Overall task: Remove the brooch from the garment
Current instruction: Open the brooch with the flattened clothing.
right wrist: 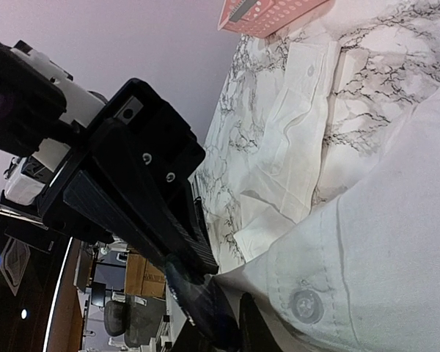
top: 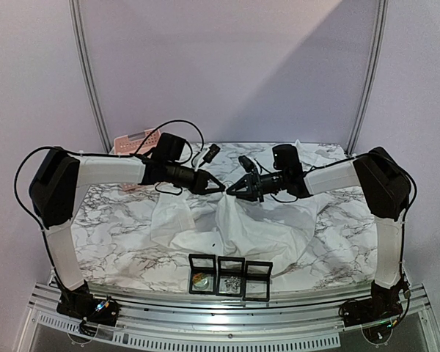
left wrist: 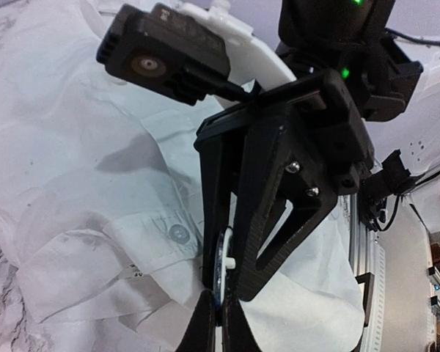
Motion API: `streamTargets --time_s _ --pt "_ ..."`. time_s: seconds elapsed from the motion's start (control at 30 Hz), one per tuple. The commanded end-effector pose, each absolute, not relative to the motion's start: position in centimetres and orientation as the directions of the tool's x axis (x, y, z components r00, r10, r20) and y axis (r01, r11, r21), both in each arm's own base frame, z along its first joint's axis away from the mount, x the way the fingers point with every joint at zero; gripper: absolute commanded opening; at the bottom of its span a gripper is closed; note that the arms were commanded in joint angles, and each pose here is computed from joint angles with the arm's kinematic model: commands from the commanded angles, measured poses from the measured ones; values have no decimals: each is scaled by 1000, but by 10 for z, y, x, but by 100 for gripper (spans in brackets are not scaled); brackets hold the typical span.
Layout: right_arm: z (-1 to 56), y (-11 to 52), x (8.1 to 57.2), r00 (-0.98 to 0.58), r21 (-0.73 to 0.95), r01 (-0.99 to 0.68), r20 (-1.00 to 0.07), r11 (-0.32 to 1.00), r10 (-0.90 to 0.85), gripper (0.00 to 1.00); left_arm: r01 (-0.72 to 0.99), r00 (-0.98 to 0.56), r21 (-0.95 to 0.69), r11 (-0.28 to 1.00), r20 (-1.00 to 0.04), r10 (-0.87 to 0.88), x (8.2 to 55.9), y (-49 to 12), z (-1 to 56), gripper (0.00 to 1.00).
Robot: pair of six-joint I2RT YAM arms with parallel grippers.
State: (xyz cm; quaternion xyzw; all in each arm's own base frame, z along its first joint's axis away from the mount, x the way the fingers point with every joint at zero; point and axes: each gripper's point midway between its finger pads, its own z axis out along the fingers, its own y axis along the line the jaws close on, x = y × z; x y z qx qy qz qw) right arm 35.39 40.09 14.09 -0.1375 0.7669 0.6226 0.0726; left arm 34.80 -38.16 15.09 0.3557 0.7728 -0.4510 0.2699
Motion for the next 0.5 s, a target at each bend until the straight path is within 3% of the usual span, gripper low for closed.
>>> streamTargets --time_s 0.0,0.3,0.47 --pt "102 384 397 -974 910 -192 -222 368 41 13 864 -496 -491 114 -789 361 292 -411 191 0" --pt "115 383 394 -950 883 -287 -311 371 6 19 846 -527 -516 136 -766 369 297 -412 184 0" --pt "138 378 381 -910 869 -393 -414 301 5 31 827 -557 -543 147 -754 348 308 -405 184 0"
